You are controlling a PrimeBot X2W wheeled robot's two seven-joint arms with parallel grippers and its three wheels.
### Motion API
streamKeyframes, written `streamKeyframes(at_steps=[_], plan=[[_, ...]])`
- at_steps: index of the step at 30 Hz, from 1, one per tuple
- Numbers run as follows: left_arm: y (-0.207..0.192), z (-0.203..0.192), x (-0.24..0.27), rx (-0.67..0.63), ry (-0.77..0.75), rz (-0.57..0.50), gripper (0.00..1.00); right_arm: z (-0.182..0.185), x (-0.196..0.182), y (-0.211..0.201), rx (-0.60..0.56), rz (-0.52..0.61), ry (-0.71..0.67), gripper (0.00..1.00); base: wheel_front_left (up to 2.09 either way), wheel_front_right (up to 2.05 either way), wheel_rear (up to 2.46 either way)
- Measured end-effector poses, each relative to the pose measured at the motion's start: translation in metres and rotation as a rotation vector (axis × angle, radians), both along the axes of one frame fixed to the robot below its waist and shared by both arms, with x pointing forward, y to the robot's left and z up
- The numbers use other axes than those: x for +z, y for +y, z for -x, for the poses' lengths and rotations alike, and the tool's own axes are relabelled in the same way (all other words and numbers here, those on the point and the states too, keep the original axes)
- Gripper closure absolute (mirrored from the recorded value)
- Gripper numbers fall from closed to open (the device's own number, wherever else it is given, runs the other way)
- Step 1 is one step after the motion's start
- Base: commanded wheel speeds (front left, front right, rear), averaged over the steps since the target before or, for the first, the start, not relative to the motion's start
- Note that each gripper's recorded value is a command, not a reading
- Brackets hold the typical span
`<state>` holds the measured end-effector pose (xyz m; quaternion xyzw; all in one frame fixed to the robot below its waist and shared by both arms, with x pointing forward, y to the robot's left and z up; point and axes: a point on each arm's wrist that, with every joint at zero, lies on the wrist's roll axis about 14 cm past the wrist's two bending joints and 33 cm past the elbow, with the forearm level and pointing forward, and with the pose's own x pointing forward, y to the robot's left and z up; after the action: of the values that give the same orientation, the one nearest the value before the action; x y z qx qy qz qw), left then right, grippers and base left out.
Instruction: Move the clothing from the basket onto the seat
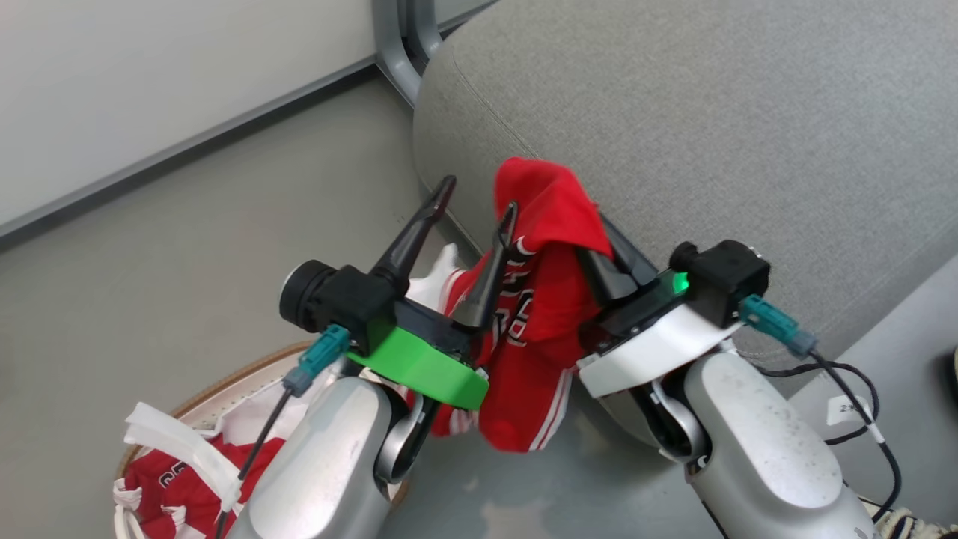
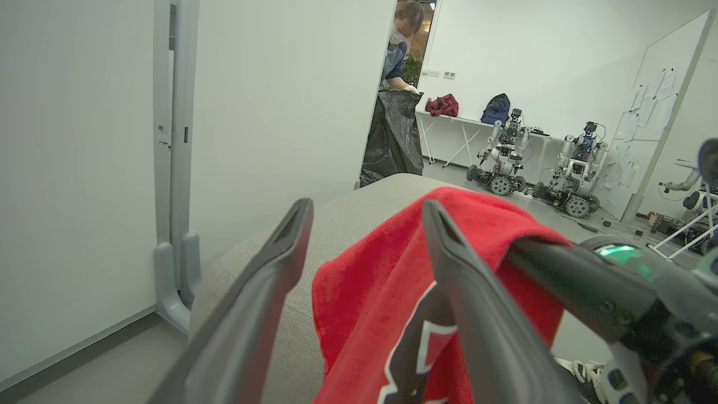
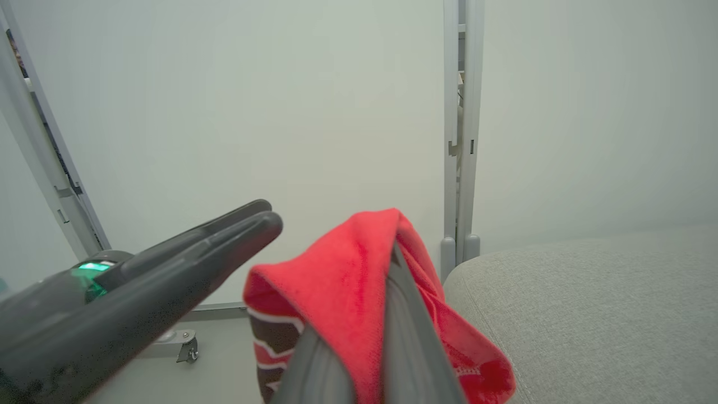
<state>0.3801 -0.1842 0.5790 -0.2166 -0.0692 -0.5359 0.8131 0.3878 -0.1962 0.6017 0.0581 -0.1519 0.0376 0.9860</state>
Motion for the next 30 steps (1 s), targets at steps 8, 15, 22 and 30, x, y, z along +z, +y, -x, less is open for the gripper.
streamKeyframes(at_steps=[8,15,22,30], plan=[[-0.014,0.007,-0.034,-0.074,0.028,-0.062,0.0,0.002,-0.004,-0.04,-0.129,0.016,0.007,1.0,0.0,0.0,0.0],[-0.012,-0.002,-0.055,-0.07,0.055,-0.084,0.0,-0.018,0.011,-0.076,-0.215,0.179,0.002,1.0,0.0,0.0,0.0],[0.003,-0.025,-0.089,-0.028,0.08,-0.132,0.0,-0.057,0.057,-0.137,-0.32,0.438,-0.017,1.0,0.0,0.0,0.0],[0.018,-0.044,-0.117,0.012,0.127,-0.147,0.0,-0.098,0.094,-0.209,-0.478,0.599,0.024,1.0,0.0,0.0,0.0]])
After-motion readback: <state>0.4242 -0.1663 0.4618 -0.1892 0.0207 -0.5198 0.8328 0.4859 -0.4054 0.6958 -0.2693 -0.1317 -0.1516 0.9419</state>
